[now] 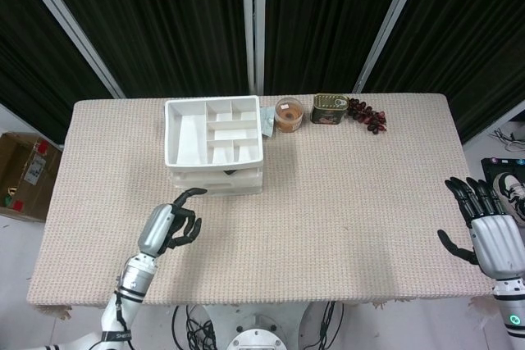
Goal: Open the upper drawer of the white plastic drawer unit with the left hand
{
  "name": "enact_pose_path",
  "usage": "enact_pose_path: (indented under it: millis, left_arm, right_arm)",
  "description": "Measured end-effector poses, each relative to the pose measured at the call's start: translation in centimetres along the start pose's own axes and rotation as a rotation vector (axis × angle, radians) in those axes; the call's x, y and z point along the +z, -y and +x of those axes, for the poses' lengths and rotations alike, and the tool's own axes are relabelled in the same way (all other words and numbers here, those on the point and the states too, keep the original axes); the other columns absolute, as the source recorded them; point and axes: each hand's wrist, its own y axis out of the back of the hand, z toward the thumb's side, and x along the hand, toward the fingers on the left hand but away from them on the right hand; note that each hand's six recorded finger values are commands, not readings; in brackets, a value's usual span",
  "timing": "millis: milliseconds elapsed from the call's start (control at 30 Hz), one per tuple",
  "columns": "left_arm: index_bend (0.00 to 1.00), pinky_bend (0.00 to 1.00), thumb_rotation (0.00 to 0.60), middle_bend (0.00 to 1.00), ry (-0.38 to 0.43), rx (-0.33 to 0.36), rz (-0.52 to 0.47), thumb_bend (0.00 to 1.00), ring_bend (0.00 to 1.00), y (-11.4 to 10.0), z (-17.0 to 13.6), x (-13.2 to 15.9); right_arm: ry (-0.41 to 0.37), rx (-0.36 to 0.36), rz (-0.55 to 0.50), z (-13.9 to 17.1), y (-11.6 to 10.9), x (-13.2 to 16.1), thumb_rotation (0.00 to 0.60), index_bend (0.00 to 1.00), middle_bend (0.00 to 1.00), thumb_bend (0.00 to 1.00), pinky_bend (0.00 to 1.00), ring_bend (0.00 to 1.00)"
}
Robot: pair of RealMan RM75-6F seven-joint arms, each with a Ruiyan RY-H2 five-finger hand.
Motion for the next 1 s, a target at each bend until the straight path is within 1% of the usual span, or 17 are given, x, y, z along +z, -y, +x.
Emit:
enact_pose_path:
  millis: [100,233,367,533,667,833,1000]
  left_arm:
    - [0.23,1.0,0.6,0.82,0.021,0.025,0.099,0.48,0.95,-1.6,1.0,0.6]
    - [0.23,1.0,0.6,0.82,0.012,0.021,0.153,0.48,0.96,-2.3,2.5,0.7]
    - [0.24,1.0,0.6,0.82,-0.012,-0.011,0.2,0.48,0.96,-2.1,3.5,0.3]
    - [0.24,1.0,0.6,0.83,-0.032,-0.041,0.251,0.48,0.96,-1.7,3.8,-0.1]
    - [0.31,1.0,0.6,0.85,-0.031,-0.067,0.298,0.48,0.97,-1.3,4.0,0.0]
    - [0.4,1.0,0.6,0.85,-0.016,-0.095,0.294,0.48,0.97,-1.3,3.8,0.5]
    - [0.41,1.0,0.6,0.86,0.003,-0.124,0.255,0.48,0.97,-1.4,3.1,1.3]
  right_arm:
    - [-0.001,-0.007,-0.001,0.1,-0.3,0.0,0.6,0.0,0.09,0.23,0.0,0.0]
    - [0.006,-0.008,-0.004,0.3,-0.4,-0.2,0.6,0.0,0.09,0.23,0.0,0.0]
    - [0.016,-0.001,-0.008,0.5,-0.1,-0.5,0.6,0.0,0.09,0.23,0.0,0.0]
    - [0.025,0.003,-0.013,0.6,0.0,-0.8,0.6,0.0,0.09,0.23,0.0,0.0]
    - [0.029,0.003,-0.016,0.6,0.1,-1.0,0.6,0.0,0.09,0.23,0.0,0.0]
    - [0.03,0.007,-0.02,0.6,0.2,-1.0,0.6,0.0,0.09,0.23,0.0,0.0]
    - [0.03,0.01,-0.019,0.6,0.3,-1.0,0.6,0.0,0.09,0.23,0.0,0.0]
